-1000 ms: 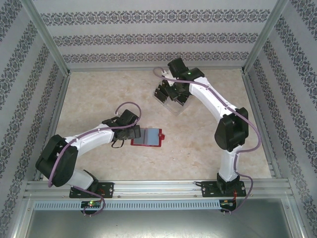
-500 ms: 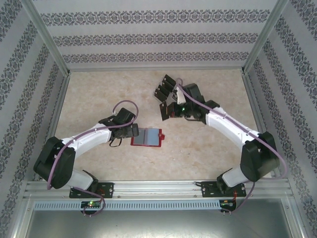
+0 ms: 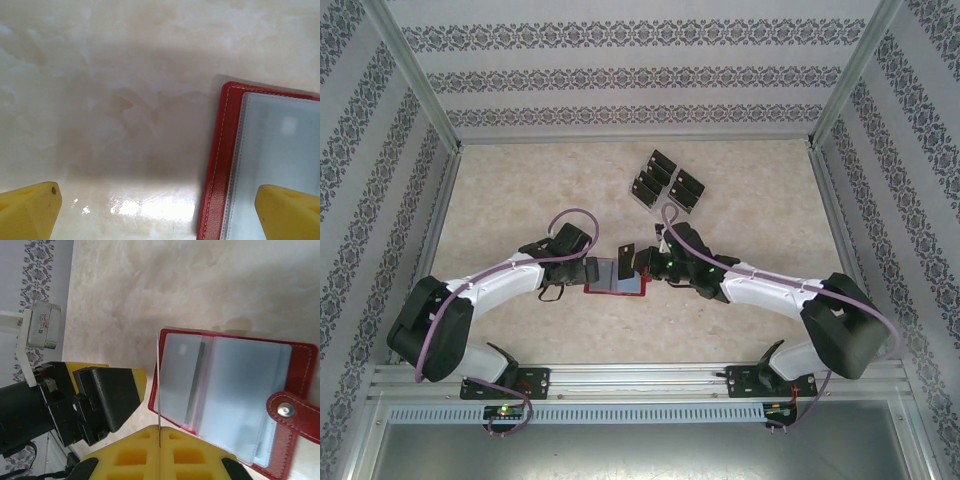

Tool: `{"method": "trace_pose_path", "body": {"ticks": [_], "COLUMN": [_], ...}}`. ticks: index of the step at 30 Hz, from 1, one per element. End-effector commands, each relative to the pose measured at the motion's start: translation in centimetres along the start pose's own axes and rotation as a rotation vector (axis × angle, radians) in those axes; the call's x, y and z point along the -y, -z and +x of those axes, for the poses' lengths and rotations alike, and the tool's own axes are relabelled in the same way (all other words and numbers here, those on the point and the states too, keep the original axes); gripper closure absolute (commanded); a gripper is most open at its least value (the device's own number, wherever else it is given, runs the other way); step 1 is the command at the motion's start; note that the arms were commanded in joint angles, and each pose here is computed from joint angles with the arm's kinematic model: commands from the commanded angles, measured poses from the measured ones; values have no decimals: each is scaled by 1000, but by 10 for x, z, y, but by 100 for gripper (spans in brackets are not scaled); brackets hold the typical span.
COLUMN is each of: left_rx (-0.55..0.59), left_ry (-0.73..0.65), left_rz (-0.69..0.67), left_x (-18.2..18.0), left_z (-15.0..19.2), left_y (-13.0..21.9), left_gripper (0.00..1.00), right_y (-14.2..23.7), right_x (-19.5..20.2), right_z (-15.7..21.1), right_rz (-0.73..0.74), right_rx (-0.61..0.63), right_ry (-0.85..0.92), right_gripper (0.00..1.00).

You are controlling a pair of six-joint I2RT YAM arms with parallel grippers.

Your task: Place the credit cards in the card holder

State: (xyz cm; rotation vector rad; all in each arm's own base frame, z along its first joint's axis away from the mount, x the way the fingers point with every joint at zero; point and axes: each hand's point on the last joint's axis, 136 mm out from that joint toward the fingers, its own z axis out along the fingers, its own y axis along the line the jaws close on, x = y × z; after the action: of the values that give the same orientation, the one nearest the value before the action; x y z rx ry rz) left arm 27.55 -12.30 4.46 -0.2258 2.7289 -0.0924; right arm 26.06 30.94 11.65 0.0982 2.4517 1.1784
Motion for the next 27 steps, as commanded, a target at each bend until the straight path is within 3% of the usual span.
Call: {"method": "trace_pose_path", "body": {"ticks": [1, 27], "left_rx": [-20, -69], "left_ry": [-30, -46], "left_rz": [-30, -59], "left_x": [-10, -12], "left_z": [6, 16], "left_y": [-2, -21], "left_gripper": [0, 0], "right_y": [-7, -42], "right_x": [1, 37], "right_z": [-12, 17], "right_rz": [-24, -2], "right_rx": [102, 57], "right_ry": [-55, -116], "right_gripper": [100, 100]}}
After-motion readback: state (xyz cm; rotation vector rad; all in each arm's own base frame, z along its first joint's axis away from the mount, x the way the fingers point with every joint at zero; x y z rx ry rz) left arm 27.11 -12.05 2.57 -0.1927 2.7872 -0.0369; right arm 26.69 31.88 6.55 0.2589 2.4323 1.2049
